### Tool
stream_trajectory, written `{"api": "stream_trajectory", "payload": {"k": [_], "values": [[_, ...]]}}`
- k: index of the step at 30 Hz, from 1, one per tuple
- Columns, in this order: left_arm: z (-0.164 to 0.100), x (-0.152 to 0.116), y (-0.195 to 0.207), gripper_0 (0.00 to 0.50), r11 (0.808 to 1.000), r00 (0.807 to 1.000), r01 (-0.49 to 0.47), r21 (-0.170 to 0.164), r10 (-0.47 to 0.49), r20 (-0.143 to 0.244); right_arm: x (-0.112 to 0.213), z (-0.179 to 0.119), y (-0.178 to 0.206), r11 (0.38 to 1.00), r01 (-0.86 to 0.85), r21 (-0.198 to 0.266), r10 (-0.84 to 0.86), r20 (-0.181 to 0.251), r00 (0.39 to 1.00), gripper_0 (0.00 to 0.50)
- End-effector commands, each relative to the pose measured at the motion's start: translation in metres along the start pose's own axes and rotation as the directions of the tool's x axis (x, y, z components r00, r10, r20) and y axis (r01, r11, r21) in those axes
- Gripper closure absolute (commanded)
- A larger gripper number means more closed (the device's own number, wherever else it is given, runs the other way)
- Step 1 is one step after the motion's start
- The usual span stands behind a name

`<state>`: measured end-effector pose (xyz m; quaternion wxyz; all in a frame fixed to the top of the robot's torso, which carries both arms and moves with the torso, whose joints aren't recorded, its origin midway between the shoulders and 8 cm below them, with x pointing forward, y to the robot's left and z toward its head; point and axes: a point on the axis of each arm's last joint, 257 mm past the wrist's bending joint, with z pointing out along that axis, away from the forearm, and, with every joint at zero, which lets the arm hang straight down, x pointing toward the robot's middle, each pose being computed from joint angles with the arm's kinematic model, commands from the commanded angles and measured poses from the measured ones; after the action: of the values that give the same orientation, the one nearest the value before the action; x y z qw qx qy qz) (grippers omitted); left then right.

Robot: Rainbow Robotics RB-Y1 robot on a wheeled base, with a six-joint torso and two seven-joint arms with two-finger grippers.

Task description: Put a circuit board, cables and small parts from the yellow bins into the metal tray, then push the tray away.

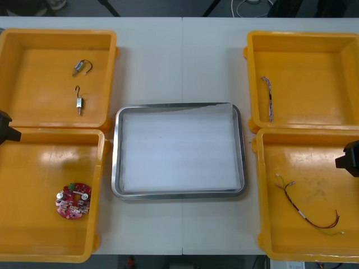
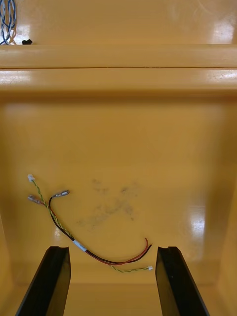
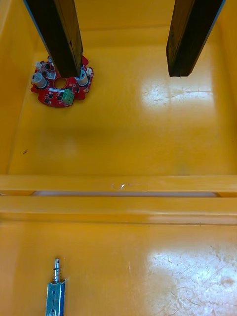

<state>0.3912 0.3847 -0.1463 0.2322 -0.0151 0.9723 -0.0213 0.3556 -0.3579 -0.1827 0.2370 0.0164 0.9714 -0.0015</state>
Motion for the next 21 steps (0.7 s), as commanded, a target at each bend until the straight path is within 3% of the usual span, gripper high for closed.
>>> {"api": "stream_trajectory", "payload": {"k": [1,21], "values": [[-0.0127,-0.0009,0.0105,0.000,0.996,0.997,-0.079,-0.041,0.079,0.012,-0.0021,-0.0088,-0.0170,0.999,-0.034,0.036,0.033,0.010,0.999,0.000],[-0.0127,-0.0009,0.0105,0.000,0.996,0.997,-0.079,-0.041,0.079,0.012,-0.0021,-0.0088,-0.0170,0.999,-0.034,0.036,0.033,0.010,0.999,0.000]]}}
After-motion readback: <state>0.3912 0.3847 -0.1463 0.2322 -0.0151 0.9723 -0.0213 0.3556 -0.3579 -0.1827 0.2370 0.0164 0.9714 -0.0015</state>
